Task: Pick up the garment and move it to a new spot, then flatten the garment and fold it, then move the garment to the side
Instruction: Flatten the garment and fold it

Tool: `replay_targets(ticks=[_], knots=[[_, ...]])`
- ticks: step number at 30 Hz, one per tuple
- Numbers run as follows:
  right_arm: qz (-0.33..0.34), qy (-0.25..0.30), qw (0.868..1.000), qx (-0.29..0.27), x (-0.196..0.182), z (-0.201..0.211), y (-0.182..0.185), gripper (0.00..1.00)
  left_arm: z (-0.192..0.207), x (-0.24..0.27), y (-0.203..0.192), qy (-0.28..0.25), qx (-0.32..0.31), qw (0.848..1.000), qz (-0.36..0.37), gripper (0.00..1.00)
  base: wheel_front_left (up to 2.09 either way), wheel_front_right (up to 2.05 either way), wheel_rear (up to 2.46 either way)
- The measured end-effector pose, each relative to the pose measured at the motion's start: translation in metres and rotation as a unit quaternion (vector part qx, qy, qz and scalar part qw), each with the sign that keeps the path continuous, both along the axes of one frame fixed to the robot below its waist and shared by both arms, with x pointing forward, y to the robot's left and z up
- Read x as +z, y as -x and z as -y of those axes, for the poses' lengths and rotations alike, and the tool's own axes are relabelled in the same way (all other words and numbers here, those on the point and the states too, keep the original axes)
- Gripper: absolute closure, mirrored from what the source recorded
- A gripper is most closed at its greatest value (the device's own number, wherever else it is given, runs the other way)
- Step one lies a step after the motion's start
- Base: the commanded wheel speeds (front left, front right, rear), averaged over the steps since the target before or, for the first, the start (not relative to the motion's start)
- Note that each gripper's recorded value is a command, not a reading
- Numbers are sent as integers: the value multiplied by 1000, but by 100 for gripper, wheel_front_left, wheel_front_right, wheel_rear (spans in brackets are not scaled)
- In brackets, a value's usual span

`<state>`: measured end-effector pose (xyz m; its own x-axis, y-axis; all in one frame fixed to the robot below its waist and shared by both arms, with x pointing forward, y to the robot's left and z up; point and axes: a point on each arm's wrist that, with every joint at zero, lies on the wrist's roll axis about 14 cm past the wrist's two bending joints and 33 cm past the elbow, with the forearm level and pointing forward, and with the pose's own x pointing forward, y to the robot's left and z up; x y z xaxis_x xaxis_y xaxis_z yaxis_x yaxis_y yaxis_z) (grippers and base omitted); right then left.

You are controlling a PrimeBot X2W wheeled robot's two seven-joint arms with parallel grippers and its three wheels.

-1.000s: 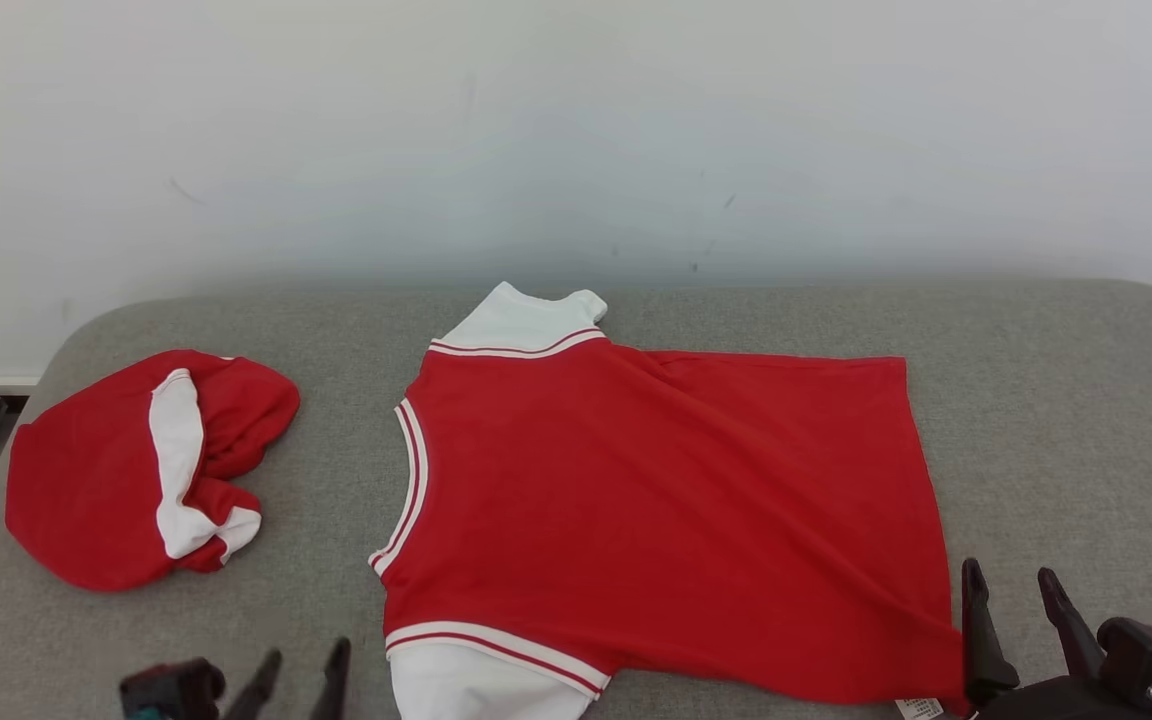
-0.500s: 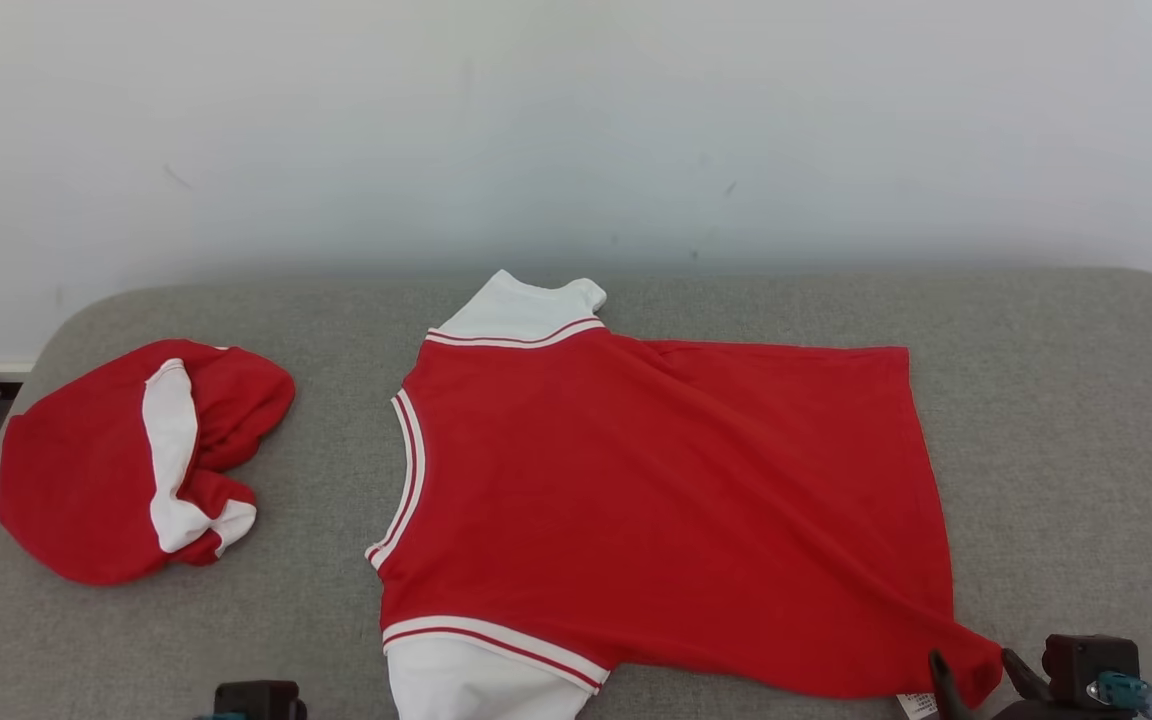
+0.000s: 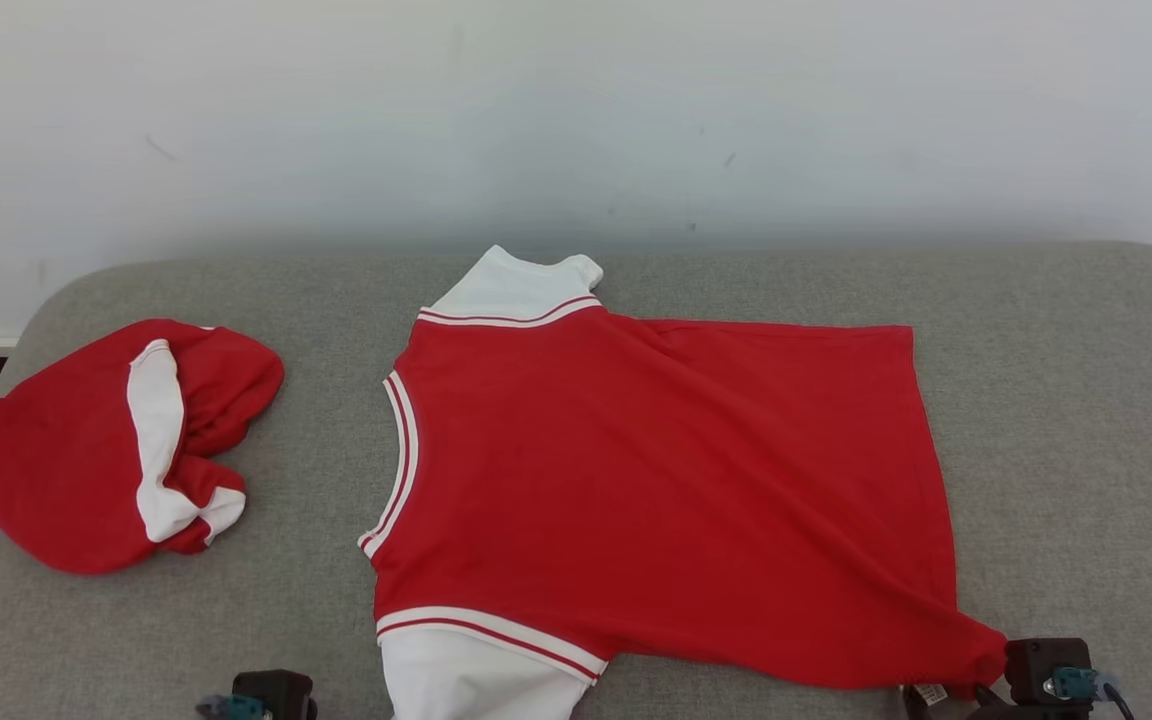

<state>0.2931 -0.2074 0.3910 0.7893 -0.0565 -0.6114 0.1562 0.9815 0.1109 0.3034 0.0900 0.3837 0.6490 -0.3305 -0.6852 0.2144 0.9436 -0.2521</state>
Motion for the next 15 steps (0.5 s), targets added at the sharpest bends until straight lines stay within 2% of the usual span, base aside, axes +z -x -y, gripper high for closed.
replay_targets(ticks=[11, 15], knots=[[-38, 1, 999, -8, -18, 6, 7, 0, 3, -13, 5, -5, -4, 1000, -26, 0, 0, 0, 0], [-36, 3, 999, -12, -17, 9, -2, 0, 4, -11, -1, -4, -3, 1000, -21, 0, 0, 0, 0]])
